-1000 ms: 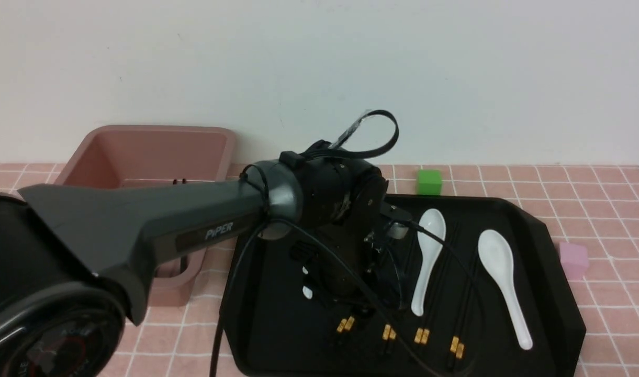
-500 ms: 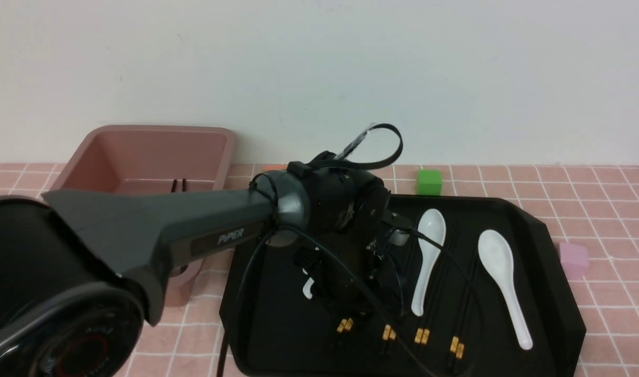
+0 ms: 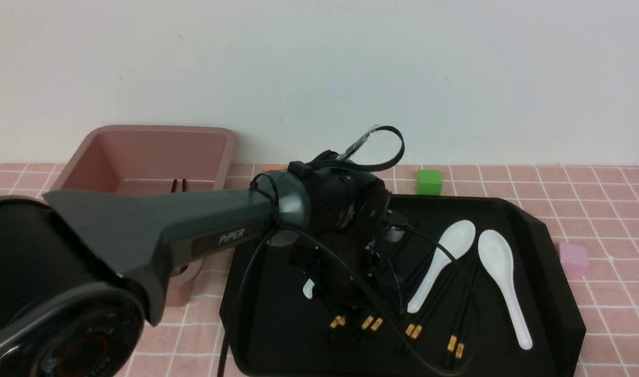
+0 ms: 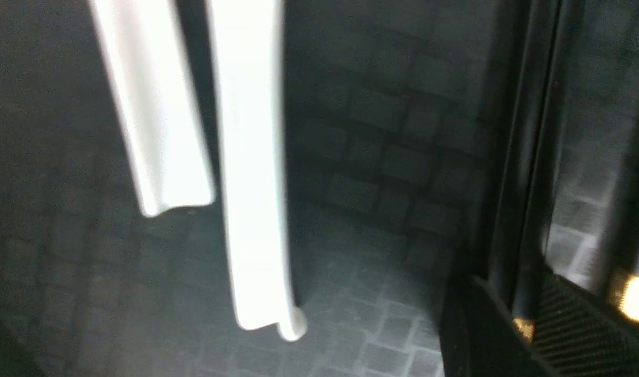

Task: On pink tablecloth take chopsticks from black tray and put them in box.

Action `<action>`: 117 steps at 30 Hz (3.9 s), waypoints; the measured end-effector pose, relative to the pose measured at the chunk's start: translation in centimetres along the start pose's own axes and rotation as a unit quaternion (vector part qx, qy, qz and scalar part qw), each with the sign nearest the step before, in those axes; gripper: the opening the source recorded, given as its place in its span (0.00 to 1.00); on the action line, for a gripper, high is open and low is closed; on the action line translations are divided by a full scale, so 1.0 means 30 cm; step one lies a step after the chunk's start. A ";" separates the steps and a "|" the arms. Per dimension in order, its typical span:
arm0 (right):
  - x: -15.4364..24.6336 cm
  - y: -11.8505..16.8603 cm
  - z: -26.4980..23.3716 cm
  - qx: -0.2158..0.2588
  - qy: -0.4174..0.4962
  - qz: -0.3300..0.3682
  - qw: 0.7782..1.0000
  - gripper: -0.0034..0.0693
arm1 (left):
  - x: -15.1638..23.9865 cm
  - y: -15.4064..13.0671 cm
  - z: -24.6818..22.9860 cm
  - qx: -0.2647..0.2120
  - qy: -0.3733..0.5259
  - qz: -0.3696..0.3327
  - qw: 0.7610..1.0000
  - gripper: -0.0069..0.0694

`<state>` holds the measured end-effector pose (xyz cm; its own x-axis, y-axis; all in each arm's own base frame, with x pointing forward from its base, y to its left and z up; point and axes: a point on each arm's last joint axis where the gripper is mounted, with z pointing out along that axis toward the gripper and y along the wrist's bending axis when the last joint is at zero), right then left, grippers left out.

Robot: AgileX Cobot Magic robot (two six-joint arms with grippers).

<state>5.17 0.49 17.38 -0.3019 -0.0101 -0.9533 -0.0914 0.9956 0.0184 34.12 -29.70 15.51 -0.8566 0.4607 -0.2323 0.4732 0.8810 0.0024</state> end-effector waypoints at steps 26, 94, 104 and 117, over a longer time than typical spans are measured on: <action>0.000 0.000 0.000 0.000 0.000 0.000 1.000 0.38 | 0.250 0.356 -0.675 -0.035 -0.176 -0.139 0.974 0.26; 0.000 0.000 0.000 0.000 0.000 0.000 1.000 0.38 | 1.097 0.375 -0.640 0.055 -0.539 -0.231 0.808 0.07; 0.000 0.000 0.000 0.000 0.000 0.000 1.000 0.38 | 1.109 0.377 -0.568 0.052 -0.518 -0.237 0.820 0.07; 0.000 0.000 0.000 0.000 0.000 0.000 1.000 0.38 | 1.161 0.407 -0.551 -0.047 -0.594 -0.208 0.775 0.07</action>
<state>5.17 0.49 17.38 -0.3019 -0.0101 -0.9533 -0.0914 0.9956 0.0184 6.67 -1.11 23.54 -0.1099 -0.2411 -0.9642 0.1420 0.9564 -0.2553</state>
